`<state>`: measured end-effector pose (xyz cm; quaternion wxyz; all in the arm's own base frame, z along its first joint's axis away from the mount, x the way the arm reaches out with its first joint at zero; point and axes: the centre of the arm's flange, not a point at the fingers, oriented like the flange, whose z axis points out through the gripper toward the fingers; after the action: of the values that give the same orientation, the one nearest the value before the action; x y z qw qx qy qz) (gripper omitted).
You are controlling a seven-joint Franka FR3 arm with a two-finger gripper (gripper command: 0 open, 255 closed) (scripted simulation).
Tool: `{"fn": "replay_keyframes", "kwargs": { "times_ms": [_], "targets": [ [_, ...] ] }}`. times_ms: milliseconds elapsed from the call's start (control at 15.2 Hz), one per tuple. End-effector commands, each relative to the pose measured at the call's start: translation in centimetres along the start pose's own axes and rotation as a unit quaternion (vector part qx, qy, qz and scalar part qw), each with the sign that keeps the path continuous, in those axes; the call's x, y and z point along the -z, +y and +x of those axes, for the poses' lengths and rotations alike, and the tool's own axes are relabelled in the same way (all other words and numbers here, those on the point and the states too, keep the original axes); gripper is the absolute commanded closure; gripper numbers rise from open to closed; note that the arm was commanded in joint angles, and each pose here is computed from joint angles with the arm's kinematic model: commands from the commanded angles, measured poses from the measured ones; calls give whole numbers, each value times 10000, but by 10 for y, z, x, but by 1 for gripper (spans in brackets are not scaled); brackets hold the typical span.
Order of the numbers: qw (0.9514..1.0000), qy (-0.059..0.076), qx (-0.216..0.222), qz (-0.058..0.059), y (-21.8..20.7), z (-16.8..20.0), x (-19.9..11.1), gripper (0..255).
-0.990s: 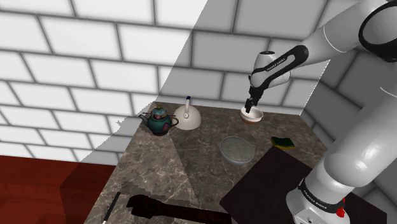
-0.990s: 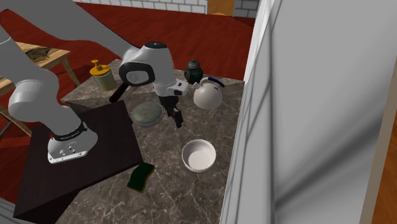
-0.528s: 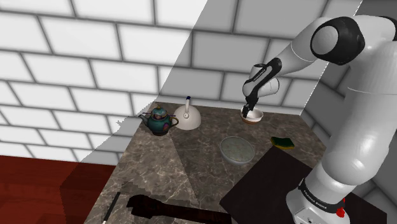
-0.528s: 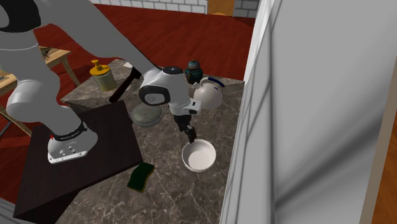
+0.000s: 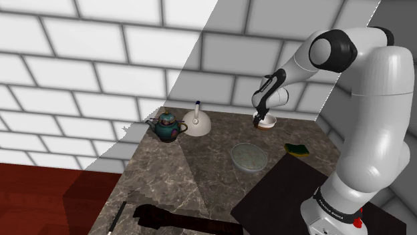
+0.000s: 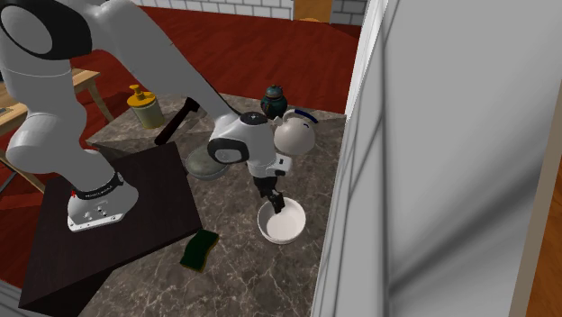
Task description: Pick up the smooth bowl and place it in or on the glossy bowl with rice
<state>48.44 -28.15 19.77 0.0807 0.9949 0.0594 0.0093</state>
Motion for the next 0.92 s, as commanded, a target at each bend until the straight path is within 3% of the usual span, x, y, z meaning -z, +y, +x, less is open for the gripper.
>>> {"fn": "replay_keyframes", "kwargs": {
  "times_ms": [0,528,594,858],
  "targets": [
    [10000,2,-1,-1,0,-1,-13,0],
    [10000,2,0,0,0,-1,-12,0],
    [10000,2,0,0,0,-1,-12,255],
    [10000,2,0,0,0,-1,-12,255]
  ]
}}
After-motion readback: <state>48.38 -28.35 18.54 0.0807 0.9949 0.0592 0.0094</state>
